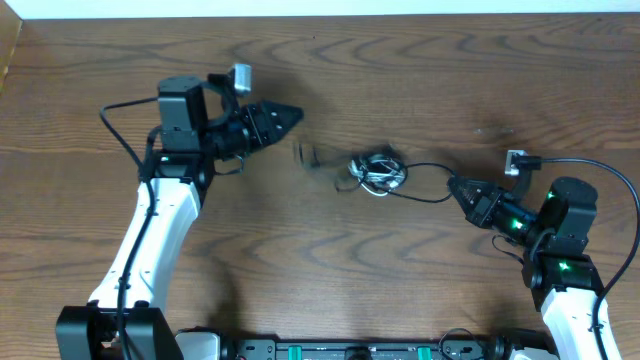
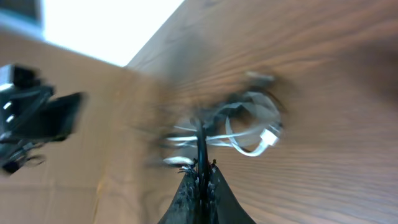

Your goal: Untangle cables

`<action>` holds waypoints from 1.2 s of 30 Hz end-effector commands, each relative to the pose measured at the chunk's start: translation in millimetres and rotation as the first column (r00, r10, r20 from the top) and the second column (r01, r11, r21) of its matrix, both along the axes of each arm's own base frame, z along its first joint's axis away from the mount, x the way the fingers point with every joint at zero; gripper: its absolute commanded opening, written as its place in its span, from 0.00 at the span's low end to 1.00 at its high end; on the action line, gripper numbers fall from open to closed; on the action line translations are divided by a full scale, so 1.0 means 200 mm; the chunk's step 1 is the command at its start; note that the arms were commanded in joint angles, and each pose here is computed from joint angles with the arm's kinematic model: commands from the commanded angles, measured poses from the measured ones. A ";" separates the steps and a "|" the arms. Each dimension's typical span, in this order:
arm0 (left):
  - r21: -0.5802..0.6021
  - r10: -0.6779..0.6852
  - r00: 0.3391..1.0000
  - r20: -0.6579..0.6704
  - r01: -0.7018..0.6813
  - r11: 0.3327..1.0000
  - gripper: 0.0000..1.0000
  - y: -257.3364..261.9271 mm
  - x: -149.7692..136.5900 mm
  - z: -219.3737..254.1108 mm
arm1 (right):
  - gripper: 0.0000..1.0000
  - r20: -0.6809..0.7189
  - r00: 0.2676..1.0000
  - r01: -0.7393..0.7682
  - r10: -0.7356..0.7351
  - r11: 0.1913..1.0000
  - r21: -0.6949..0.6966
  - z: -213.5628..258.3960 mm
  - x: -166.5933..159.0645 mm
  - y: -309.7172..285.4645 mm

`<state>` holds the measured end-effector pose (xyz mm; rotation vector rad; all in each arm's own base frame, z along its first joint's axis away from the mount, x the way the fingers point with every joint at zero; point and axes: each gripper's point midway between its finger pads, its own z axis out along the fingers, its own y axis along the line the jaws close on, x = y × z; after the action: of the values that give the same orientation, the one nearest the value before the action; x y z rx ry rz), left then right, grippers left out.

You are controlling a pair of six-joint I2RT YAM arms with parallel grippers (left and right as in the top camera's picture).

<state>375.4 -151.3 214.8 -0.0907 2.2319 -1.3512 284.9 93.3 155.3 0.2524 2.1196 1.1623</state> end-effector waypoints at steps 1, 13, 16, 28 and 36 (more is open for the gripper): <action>0.007 -0.035 0.999 0.009 0.035 0.999 0.77 -0.06 -0.04 0.02 | 0.01 0.066 0.994 -0.093 0.091 0.995 0.027 0.07 -0.04 0.05; 0.198 0.040 0.988 -0.149 -0.009 0.980 0.97 -0.21 -0.14 -0.21 | 0.01 0.041 0.996 -0.081 0.080 0.996 0.025 0.04 -0.02 0.04; 0.196 0.158 0.931 -0.329 -0.097 0.976 0.97 -0.23 -0.19 -0.30 | 0.01 0.027 0.997 -0.069 0.069 0.997 0.021 0.02 -0.01 0.03; 0.242 0.404 0.554 -0.728 -0.344 0.907 0.98 -0.39 -0.42 -0.48 | 0.01 -0.016 0.999 -0.050 0.050 0.999 0.017 -0.04 0.00 0.02; 0.381 0.536 0.304 -0.787 -0.445 0.811 0.98 -0.45 -0.58 -0.61 | 0.01 -0.018 0.999 -0.034 0.034 0.999 0.006 -0.05 0.01 0.01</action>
<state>261.5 -243.9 109.5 -1.4086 2.7386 -0.9774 284.4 99.6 147.4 0.2306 2.1456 1.2243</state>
